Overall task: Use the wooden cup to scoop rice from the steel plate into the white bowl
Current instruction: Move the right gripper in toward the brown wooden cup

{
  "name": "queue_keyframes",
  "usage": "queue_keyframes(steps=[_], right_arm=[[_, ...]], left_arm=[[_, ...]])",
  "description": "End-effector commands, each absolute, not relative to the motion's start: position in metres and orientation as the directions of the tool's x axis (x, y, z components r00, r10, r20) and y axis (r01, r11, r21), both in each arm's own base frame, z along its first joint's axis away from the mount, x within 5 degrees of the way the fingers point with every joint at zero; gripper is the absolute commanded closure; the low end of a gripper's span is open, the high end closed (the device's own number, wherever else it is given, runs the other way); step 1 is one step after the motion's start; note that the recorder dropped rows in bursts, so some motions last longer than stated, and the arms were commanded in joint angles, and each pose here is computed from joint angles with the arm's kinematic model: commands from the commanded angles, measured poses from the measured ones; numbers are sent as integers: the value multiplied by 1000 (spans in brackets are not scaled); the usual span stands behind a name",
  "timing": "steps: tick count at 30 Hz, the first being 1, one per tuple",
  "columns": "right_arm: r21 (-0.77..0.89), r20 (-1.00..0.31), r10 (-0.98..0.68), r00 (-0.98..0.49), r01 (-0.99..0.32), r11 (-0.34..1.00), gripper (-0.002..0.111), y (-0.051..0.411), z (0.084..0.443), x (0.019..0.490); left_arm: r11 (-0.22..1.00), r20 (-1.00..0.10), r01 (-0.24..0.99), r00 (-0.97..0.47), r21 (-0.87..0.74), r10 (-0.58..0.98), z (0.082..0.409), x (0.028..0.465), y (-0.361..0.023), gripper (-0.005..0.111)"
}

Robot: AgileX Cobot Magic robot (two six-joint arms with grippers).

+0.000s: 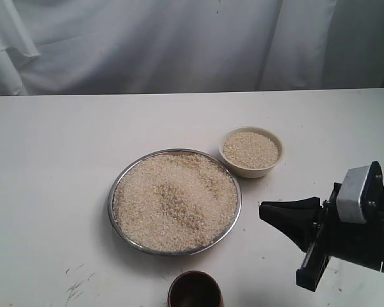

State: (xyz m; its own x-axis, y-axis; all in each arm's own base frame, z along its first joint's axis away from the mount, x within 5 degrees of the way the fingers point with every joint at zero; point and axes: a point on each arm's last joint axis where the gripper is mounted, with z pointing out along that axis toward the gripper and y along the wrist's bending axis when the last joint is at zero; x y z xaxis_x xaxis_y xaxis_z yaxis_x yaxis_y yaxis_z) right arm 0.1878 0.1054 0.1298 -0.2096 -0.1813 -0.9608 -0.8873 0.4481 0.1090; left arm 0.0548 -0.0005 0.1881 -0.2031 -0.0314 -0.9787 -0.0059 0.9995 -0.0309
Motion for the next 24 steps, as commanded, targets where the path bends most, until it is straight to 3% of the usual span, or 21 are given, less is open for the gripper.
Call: queue_keyframes(steps=[1, 4, 7, 9, 14, 15, 21, 24], right_arm=[[84, -964, -201, -176, -914, 398, 108, 108, 130, 182], [83, -961, -225, -164, -941, 329, 106, 110, 128, 176], [82, -960, -229, -160, -945, 316, 94, 110, 128, 175], [82, -960, -231, -159, -947, 312, 79, 110, 128, 175], [69, -961, -235, -147, -949, 309, 13, 110, 128, 175], [50, -962, -242, -126, -953, 299, 5, 110, 128, 175], [-89, -949, -304, 82, -996, 7, 3, 116, 131, 171], [-70, -940, -324, 102, -992, -106, 3, 118, 135, 177]], left_arm=[[999, -980, -5, -196, -35, -35, 187, 55, -1, 107], [999, -980, -5, -196, -35, -35, 187, 55, -1, 107], [999, -980, -5, -196, -35, -35, 187, 55, -1, 107], [999, -980, -5, -196, -35, -35, 187, 55, -1, 107], [999, -980, -5, -196, -35, -35, 187, 55, -1, 107], [999, -980, -5, -196, -35, -35, 187, 55, -1, 107], [999, -980, -5, -196, -35, -35, 187, 55, -1, 107], [999, -980, -5, -196, -35, -35, 187, 55, -1, 107]])
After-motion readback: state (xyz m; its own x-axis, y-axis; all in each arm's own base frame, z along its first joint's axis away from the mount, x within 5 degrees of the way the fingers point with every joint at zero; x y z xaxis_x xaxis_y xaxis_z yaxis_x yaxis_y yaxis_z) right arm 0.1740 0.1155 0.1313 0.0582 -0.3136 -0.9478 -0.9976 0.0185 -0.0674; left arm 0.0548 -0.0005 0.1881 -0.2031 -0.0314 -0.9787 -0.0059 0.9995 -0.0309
